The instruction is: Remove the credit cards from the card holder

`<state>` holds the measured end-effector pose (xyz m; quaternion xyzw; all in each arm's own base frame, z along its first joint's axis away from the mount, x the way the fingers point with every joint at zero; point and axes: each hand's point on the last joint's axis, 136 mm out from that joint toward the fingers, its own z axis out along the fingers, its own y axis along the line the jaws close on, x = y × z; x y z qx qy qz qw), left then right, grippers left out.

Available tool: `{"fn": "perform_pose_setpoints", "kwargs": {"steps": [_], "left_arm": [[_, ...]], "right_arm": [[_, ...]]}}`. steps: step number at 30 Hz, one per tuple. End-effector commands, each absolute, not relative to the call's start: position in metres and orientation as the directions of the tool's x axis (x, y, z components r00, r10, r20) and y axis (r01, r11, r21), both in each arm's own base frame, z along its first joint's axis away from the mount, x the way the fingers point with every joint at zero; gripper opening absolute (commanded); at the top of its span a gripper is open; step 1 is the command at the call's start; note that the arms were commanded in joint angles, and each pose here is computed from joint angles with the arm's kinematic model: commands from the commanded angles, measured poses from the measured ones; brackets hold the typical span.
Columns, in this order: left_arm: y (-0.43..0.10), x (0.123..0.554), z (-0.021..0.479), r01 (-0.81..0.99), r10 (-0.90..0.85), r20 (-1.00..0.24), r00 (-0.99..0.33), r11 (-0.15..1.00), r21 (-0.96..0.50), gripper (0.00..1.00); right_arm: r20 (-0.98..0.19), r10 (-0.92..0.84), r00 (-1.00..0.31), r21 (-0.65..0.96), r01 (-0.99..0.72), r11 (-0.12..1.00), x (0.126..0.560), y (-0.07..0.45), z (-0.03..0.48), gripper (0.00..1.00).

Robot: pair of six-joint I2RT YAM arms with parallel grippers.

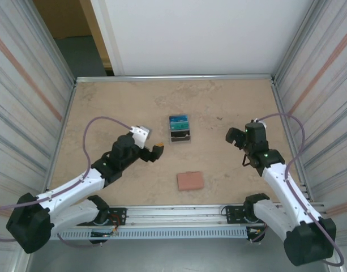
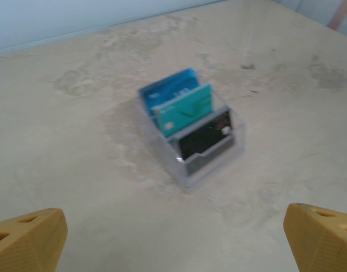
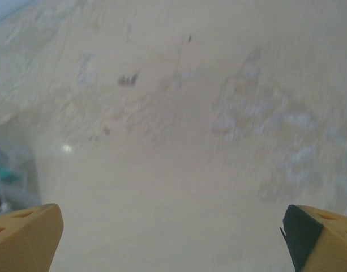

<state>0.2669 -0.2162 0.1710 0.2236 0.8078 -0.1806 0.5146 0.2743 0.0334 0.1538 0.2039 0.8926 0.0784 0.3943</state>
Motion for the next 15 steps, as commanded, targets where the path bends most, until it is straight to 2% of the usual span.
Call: {"fn": "perform_pose_setpoints", "kwargs": {"steps": [1,5,7,15], "left_arm": [[-0.221,0.257,0.162,0.481,0.102,-0.896,-0.433,0.867,-0.133,0.99],[-0.244,0.243,0.148,0.511,0.117,-0.870,-0.479,0.843,-0.169,0.98],[-0.253,0.238,0.139,0.525,0.138,-0.855,-0.499,0.833,-0.172,0.95],[-0.272,0.229,0.115,0.527,0.139,-0.803,-0.580,0.815,-0.240,0.80]], "right_arm": [[-0.513,0.513,-0.689,0.335,0.390,0.858,0.229,0.046,0.136,0.99],[-0.425,0.520,-0.741,0.378,0.377,0.846,0.202,0.071,0.125,1.00],[-0.380,0.524,-0.763,0.424,0.360,0.831,0.191,0.088,0.121,0.97],[-0.247,0.530,-0.811,0.540,0.339,0.771,0.153,0.142,0.103,0.82]]}}
